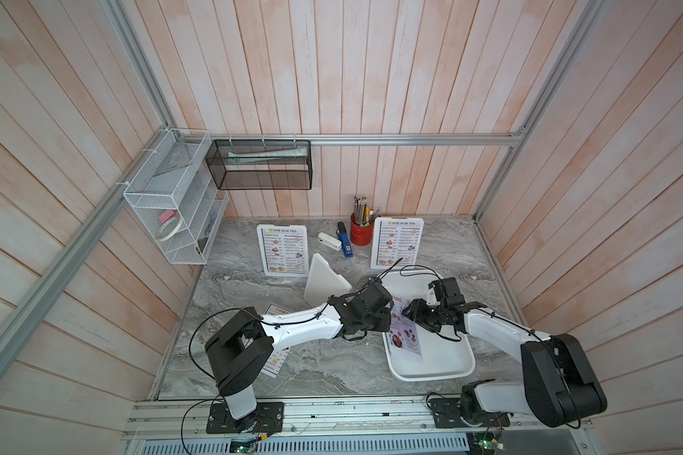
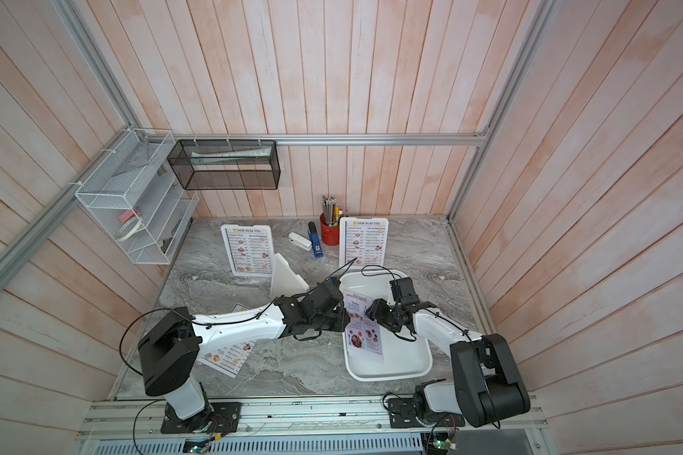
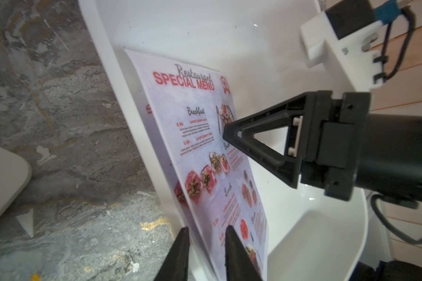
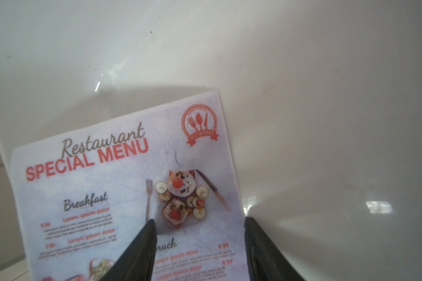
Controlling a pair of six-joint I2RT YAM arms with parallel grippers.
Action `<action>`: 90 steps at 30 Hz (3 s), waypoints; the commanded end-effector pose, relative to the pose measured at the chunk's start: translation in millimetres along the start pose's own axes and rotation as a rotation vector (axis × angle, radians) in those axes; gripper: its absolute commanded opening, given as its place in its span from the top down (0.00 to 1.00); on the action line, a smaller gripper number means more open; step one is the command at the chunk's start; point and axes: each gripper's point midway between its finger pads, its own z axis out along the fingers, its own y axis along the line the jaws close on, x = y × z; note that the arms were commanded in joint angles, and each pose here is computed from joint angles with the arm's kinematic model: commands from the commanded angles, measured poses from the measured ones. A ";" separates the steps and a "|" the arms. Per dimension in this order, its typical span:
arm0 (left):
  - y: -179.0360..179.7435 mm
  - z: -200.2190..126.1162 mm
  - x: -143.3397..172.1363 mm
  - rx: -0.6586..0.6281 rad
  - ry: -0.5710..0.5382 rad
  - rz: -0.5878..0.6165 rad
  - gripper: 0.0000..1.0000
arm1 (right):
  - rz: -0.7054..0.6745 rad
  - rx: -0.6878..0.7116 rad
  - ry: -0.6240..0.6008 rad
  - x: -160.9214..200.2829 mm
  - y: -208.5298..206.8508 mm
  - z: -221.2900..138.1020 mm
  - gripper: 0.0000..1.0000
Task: Replace the menus in the menu holders
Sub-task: Pick up the menu from the storage box.
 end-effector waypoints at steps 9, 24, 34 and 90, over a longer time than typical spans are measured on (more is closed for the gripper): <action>-12.1 -1.8 -1.4 0.070 -0.017 -0.029 0.72 | 0.006 0.018 0.044 14.2 -7.0 1.5 0.42; -13.4 5.6 2.4 0.085 -0.003 -0.042 0.74 | 0.007 0.015 0.046 15.7 -7.5 1.5 0.43; -12.2 13.1 5.2 0.078 0.016 -0.048 0.73 | 0.008 0.014 0.045 15.5 -7.4 1.7 0.43; -75.0 -186.5 -141.7 0.209 -0.361 0.326 1.00 | -0.719 -0.766 -0.329 -9.6 149.5 -191.5 0.24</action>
